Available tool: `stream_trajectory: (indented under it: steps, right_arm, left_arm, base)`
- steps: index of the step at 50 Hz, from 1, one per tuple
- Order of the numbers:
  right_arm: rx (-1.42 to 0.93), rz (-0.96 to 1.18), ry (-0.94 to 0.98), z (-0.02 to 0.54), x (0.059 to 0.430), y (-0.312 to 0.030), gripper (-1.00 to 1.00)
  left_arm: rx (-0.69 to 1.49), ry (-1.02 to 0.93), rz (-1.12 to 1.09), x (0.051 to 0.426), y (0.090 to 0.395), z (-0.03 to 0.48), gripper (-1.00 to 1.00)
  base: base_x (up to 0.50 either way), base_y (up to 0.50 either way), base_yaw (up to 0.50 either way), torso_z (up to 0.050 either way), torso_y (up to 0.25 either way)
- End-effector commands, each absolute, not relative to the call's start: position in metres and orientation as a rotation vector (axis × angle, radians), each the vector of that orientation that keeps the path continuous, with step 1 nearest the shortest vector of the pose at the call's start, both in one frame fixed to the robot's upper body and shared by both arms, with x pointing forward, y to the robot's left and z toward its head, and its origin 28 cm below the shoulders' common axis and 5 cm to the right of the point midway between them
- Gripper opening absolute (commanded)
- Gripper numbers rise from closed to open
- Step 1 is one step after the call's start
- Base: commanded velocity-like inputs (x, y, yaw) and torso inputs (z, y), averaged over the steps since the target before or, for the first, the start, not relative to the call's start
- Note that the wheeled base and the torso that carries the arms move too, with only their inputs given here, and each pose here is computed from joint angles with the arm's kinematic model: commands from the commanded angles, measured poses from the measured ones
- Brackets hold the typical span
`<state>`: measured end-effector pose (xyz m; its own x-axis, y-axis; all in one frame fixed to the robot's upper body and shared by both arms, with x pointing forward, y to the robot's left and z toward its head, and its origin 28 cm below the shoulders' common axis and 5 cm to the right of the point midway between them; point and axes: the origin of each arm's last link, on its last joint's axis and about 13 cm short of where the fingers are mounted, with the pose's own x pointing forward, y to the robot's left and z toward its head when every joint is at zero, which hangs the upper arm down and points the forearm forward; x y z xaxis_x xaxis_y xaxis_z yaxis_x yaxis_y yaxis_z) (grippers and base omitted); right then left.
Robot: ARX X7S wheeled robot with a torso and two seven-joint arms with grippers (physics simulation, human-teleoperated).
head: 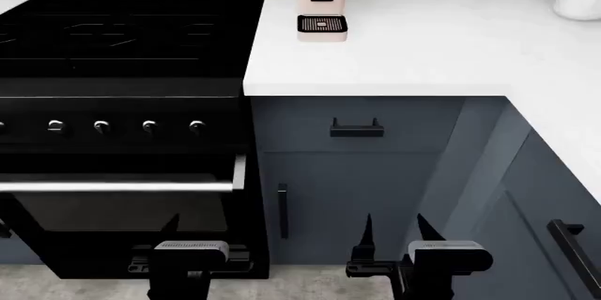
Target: Pick the mug from the cabinet, place it under the coffee machine dispenser, and press the start button.
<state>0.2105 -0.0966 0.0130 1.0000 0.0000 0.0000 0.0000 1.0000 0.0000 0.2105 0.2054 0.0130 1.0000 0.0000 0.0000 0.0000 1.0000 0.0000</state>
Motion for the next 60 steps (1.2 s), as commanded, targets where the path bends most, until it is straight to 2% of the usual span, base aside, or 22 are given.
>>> stream_trajectory:
  steps: [1, 7, 39, 44, 49, 60]
  right_arm:
    - [-0.008, -0.002, 0.002, 0.012, 0.211, -0.096, 1.00]
    - [-0.010, -0.023, 0.008, 0.011, 0.212, -0.096, 1.00]
    - [0.007, 0.001, -0.007, 0.010, 0.212, -0.095, 1.00]
    - [-0.085, -0.014, -0.007, 0.009, 0.211, -0.093, 1.00]
    - [-0.078, -0.009, -0.002, 0.008, 0.211, -0.093, 1.00]
    - [-0.076, 0.000, 0.005, 0.007, 0.210, -0.092, 1.00]
  left_arm:
    - [-0.009, -0.004, -0.010, 0.211, 0.206, 0.013, 1.00]
    - [-0.099, 0.013, -0.104, 0.206, 0.208, 0.017, 1.00]
    - [-0.121, -0.037, -0.158, 0.203, 0.208, 0.025, 1.00]
    - [-0.103, -0.022, -0.053, 0.209, 0.208, 0.020, 1.00]
    - [-0.084, -0.044, -0.090, 0.205, 0.205, 0.017, 1.00]
    - [-0.168, 0.074, -0.142, 0.205, 0.204, 0.015, 1.00]
  base:
    - [0.00, 0.00, 0.00, 0.000, 0.000]
    - [0.00, 0.00, 0.00, 0.033, 0.000]
    - [0.00, 0.00, 0.00, 0.050, 0.000]
    - [0.00, 0.50, 0.00, 0.010, 0.000]
    - [0.00, 0.50, 0.00, 0.000, 0.000]
    - [0.00, 0.50, 0.00, 0.000, 0.000]
